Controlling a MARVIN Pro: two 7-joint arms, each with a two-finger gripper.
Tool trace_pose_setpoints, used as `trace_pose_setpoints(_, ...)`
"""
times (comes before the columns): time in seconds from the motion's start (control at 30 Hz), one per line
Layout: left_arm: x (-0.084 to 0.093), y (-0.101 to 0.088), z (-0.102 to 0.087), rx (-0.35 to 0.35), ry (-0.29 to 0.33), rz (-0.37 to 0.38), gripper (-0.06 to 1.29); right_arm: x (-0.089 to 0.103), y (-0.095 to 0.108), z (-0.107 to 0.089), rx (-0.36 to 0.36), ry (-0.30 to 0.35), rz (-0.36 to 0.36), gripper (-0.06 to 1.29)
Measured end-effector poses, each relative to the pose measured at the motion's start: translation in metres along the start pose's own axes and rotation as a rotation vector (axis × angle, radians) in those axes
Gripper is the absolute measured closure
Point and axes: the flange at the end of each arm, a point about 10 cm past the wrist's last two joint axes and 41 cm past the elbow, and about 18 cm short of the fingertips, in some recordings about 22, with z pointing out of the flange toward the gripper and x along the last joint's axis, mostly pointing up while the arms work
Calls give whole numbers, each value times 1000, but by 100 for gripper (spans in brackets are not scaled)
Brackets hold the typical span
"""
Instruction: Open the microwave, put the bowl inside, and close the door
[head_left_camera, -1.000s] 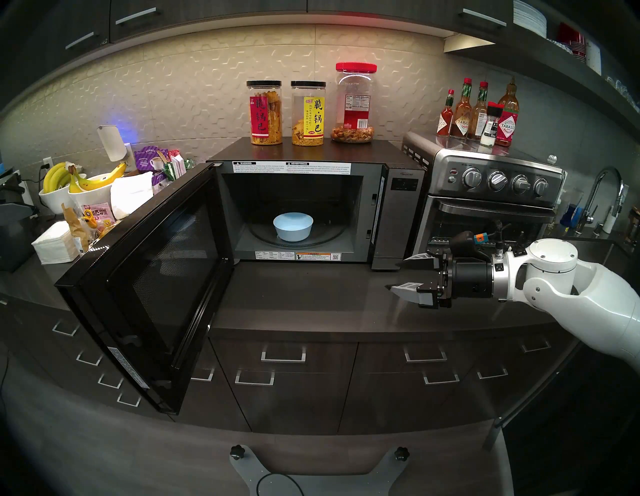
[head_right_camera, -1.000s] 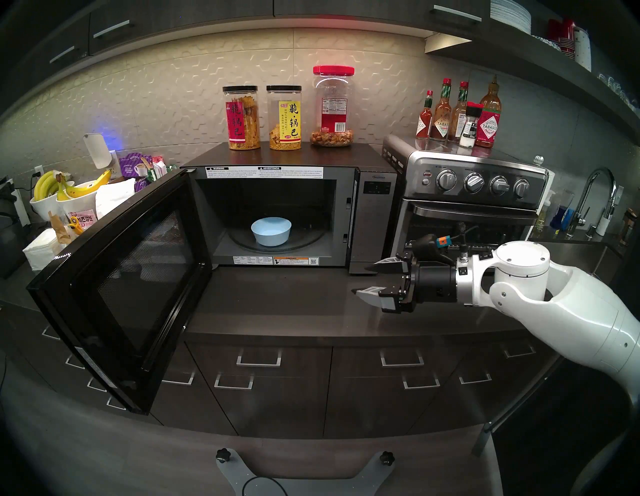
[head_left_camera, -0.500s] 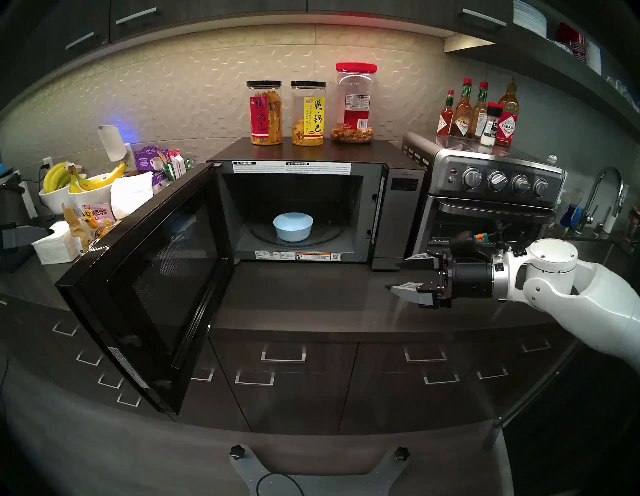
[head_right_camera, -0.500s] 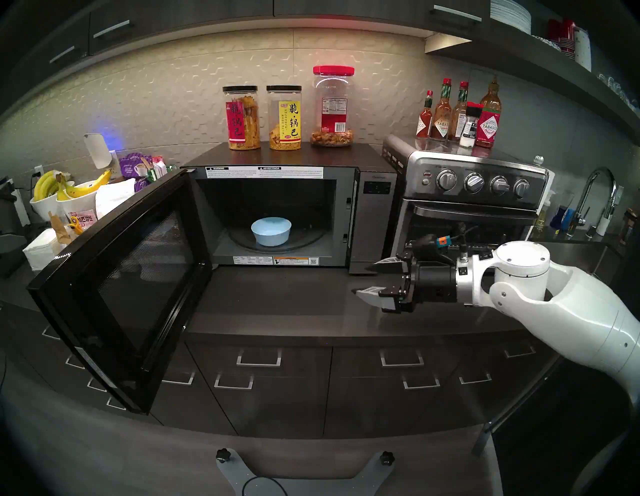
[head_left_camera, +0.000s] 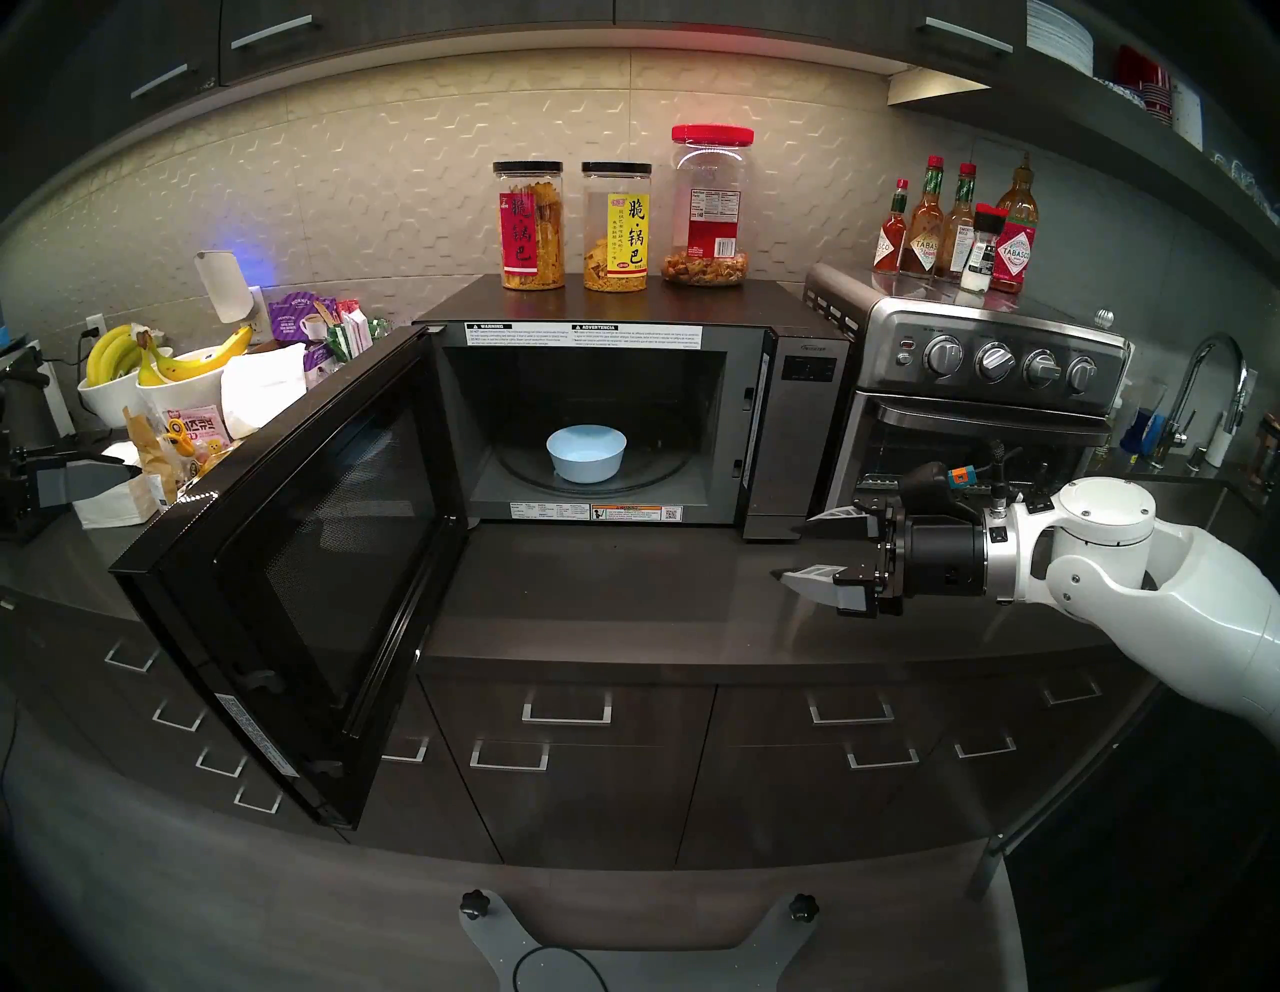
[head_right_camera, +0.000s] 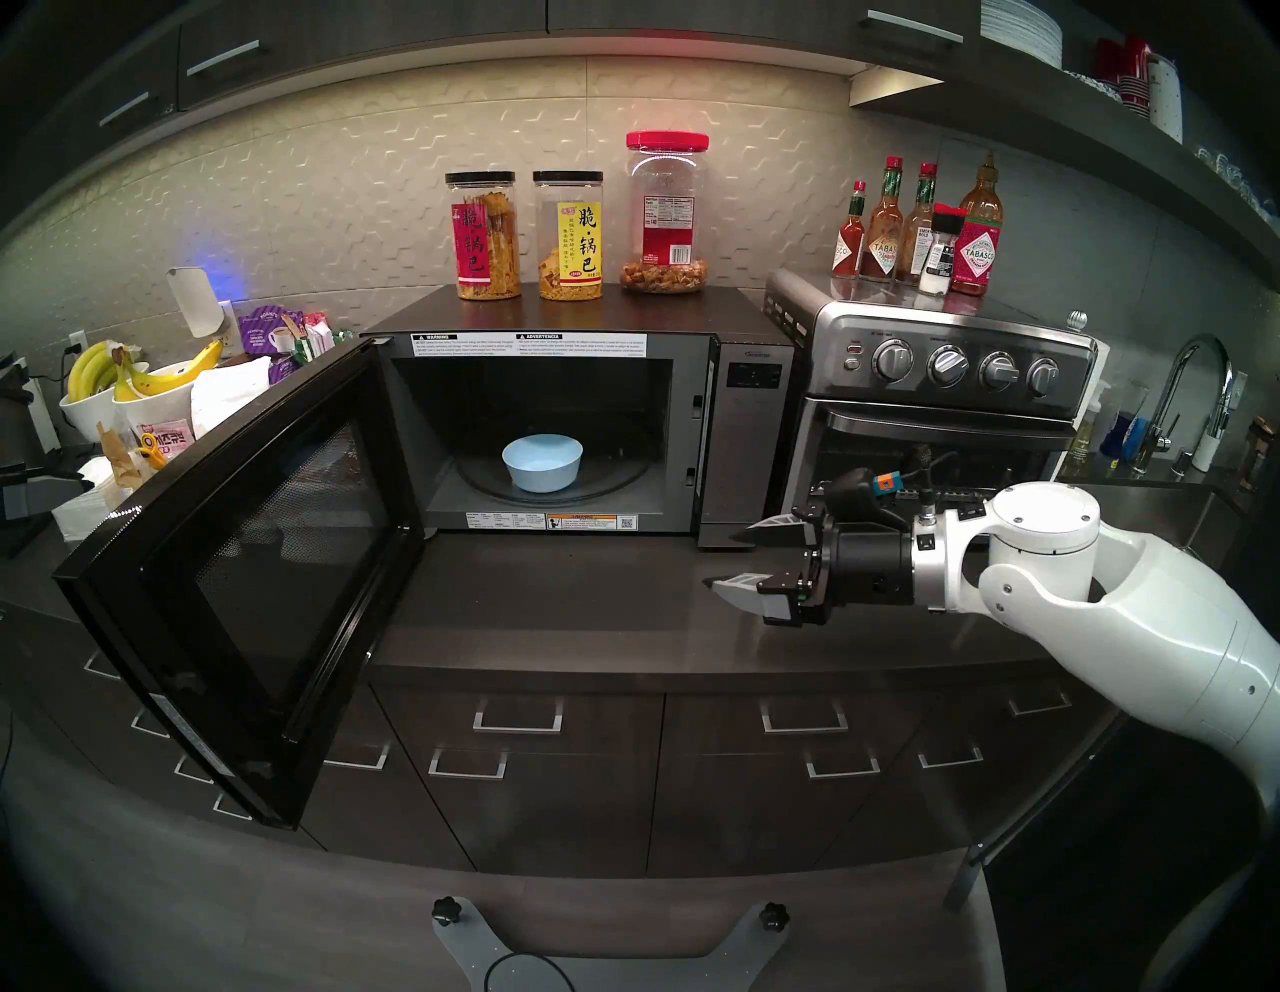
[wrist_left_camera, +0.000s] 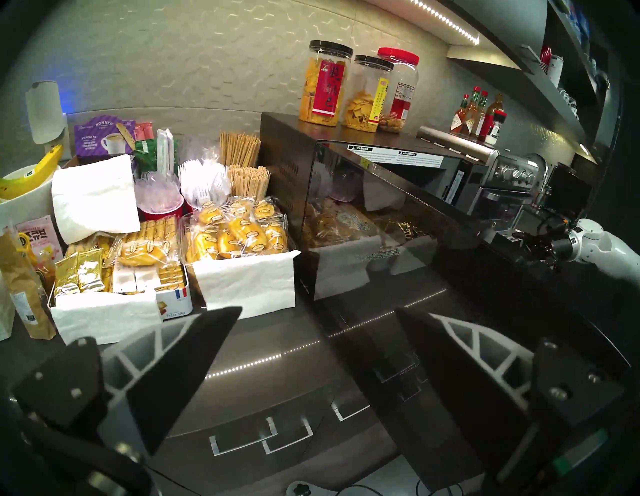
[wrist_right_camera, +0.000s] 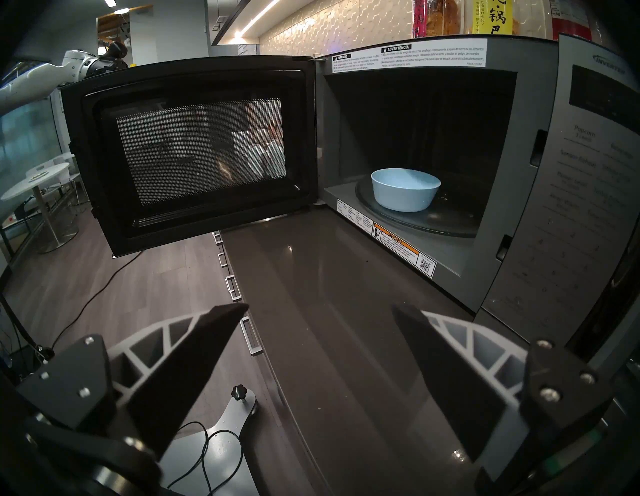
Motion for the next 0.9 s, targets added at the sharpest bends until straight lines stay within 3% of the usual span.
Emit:
trace_pose_setpoints(0.7, -15, -12, 22, 16, -21, -11, -4, 0, 0, 0, 0, 0, 0, 3)
trace_pose_setpoints(0.9, -20, -10, 36, 0, -40, -14, -4, 0, 0, 0, 0, 0, 0, 3)
